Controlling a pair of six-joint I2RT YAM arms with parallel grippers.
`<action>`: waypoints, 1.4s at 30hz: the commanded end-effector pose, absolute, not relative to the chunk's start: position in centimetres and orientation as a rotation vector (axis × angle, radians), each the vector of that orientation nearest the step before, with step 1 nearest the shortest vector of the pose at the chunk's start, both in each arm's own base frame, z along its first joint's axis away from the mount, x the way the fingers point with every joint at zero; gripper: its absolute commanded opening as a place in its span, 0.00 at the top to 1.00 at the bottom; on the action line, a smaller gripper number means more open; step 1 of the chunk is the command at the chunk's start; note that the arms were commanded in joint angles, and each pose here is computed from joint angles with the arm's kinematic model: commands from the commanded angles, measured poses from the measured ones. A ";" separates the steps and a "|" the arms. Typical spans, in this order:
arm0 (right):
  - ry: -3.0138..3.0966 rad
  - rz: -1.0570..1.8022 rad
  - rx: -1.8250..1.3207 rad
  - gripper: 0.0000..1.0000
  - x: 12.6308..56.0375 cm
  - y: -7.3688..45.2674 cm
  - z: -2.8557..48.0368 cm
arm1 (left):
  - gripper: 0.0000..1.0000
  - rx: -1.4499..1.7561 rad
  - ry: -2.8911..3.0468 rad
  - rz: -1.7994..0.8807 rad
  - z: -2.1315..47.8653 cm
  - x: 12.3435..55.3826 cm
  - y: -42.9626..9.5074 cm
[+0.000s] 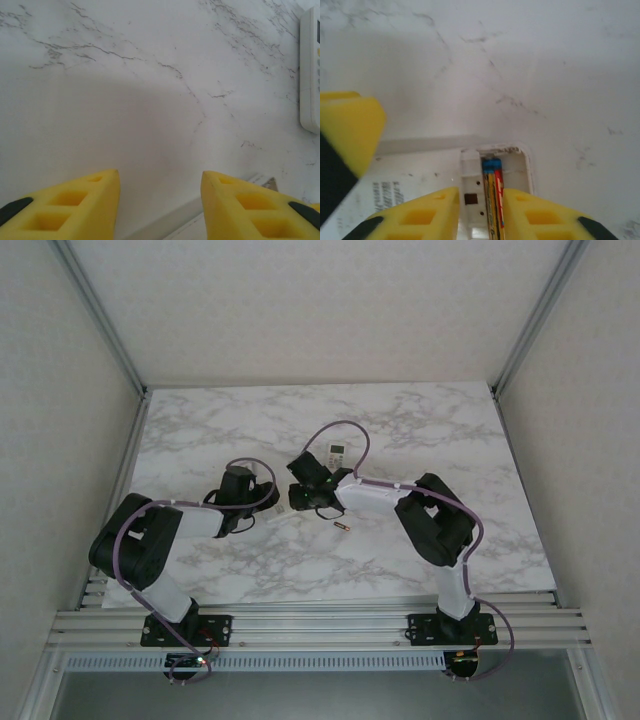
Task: Load the batteries into the remote control
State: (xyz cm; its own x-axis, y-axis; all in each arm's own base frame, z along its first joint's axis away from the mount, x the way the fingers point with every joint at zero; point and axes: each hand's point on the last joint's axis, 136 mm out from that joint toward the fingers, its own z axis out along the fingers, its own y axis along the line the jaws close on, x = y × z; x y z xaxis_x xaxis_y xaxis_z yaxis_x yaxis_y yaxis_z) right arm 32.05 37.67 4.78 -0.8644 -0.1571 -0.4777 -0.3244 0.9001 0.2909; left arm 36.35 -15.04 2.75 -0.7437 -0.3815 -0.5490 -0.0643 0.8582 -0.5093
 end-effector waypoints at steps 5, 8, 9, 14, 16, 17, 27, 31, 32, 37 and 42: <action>2.515 0.505 -0.318 0.77 32.6 36.3 10.2 | 0.55 -0.326 2.420 -0.643 1.8 35.4 -15.6; 2.548 0.449 -0.310 0.79 32.9 35.5 9.0 | 0.55 -0.326 2.411 -0.628 2.0 35.5 -15.4; 2.566 0.448 -0.316 0.80 32.9 35.4 8.4 | 0.55 -0.328 2.408 -0.625 2.1 35.6 -15.3; 2.616 0.451 -0.329 0.83 32.7 36.0 6.0 | 0.55 -0.327 2.409 -0.619 2.1 35.6 -15.2; 2.633 0.457 -0.346 0.84 32.6 36.3 5.1 | 0.54 -0.327 2.410 -0.620 2.1 35.6 -15.2; 2.642 0.462 -0.351 0.85 32.6 36.5 4.7 | 0.55 -0.325 2.411 -0.620 2.1 35.6 -15.3; 2.736 0.464 -0.337 0.94 31.6 36.9 0.8 | 0.55 -0.332 2.409 -0.606 2.1 35.7 -15.0; 2.745 0.471 -0.302 0.94 31.1 36.8 0.9 | 0.54 -0.334 2.412 -0.584 2.0 35.7 -14.8; 2.742 0.486 -0.288 0.94 31.0 36.8 1.1 | 0.53 -0.334 2.409 -0.576 2.1 35.8 -14.7; 2.753 0.528 -0.229 0.91 29.9 36.6 1.9 | 0.50 -0.340 2.382 -0.537 2.6 36.2 -13.7; 2.784 0.546 -0.069 0.88 28.7 35.2 2.4 | 0.43 -0.349 2.333 -0.500 3.9 36.3 -12.7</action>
